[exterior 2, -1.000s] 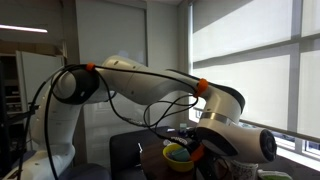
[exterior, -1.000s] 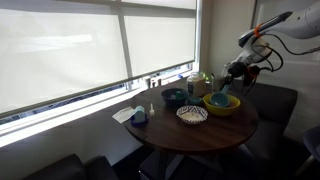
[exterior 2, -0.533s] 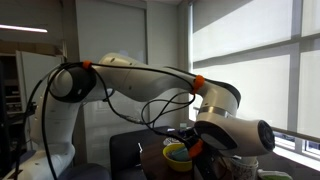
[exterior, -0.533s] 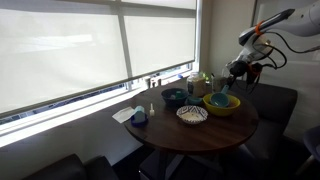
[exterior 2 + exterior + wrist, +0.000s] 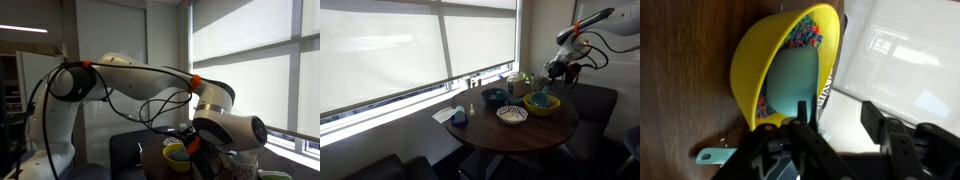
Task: Remove the blue ladle from the yellow bowl and put it in the white plate
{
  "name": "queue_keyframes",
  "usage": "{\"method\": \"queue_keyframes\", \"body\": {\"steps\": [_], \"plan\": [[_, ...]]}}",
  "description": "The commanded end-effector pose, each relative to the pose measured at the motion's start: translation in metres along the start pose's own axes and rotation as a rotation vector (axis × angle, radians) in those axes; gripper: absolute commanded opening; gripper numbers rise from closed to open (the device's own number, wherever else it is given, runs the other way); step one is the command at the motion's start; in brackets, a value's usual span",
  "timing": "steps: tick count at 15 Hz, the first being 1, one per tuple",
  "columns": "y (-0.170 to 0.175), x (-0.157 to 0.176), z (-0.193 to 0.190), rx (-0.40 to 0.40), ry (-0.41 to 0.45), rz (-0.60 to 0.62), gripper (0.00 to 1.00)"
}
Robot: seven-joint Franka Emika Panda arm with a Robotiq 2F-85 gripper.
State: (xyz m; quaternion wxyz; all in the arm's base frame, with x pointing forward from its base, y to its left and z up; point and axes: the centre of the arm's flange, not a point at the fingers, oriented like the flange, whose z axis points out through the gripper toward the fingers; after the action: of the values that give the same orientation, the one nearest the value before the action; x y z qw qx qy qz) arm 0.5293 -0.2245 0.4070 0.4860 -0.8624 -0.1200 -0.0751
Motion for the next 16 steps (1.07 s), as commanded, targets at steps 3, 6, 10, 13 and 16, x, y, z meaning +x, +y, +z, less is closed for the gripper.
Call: {"method": "queue_keyframes", "body": {"steps": [3, 6, 10, 13, 16], "plan": [[-0.0083, -0.0009, 0.014, -0.087, -0.034, -0.005, 0.68], [-0.0089, 0.0015, 0.0128, -0.125, -0.021, -0.012, 0.61], [-0.0118, 0.003, 0.0118, -0.135, -0.02, 0.001, 0.21], [-0.0139, -0.0001, 0.013, -0.138, -0.024, 0.015, 0.18], [-0.0128, -0.0052, 0.0169, -0.131, -0.013, 0.04, 0.22]]}}
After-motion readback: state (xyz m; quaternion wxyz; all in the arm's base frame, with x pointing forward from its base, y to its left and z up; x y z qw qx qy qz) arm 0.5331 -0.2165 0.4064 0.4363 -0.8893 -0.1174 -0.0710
